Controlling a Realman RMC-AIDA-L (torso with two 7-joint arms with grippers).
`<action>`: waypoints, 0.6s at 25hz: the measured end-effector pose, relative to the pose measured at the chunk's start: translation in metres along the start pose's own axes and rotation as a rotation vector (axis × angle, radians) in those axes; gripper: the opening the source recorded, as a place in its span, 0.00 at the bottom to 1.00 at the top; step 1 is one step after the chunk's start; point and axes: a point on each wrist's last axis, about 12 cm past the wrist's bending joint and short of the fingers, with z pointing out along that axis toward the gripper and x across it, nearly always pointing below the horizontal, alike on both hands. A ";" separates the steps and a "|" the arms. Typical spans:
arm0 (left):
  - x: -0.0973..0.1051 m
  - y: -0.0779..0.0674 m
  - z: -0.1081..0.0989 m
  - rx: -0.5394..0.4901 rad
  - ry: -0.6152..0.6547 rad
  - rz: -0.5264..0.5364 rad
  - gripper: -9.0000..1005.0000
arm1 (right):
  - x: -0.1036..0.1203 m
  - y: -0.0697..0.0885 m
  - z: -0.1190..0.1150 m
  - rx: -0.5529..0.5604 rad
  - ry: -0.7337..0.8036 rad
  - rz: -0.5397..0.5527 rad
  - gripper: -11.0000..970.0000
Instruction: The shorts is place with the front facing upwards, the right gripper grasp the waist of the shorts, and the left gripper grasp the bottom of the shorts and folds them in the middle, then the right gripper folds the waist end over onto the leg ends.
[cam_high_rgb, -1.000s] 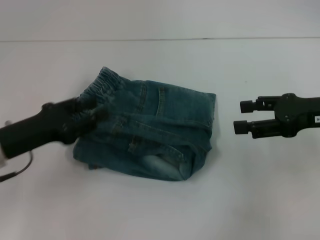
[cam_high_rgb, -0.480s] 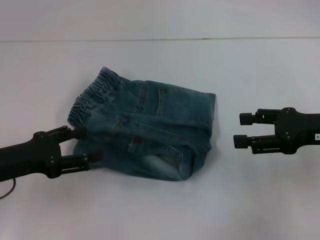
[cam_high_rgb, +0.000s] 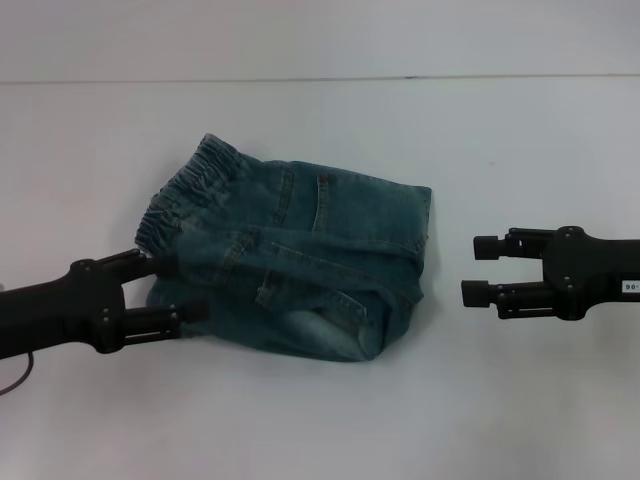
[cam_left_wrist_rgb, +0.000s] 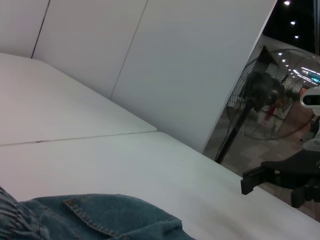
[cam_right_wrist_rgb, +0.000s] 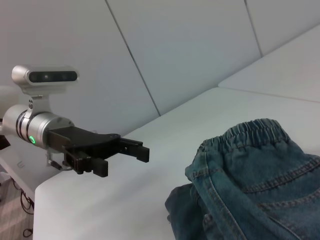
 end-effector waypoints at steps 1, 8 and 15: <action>0.000 0.000 0.000 0.001 0.000 0.001 0.90 | 0.000 0.000 0.000 0.000 -0.001 -0.003 0.88; -0.002 0.000 0.001 0.005 0.000 -0.003 0.90 | -0.001 0.000 0.002 -0.004 -0.002 -0.011 0.88; -0.009 0.003 0.001 -0.009 -0.039 -0.003 0.90 | -0.003 -0.005 0.002 0.040 -0.027 -0.023 0.88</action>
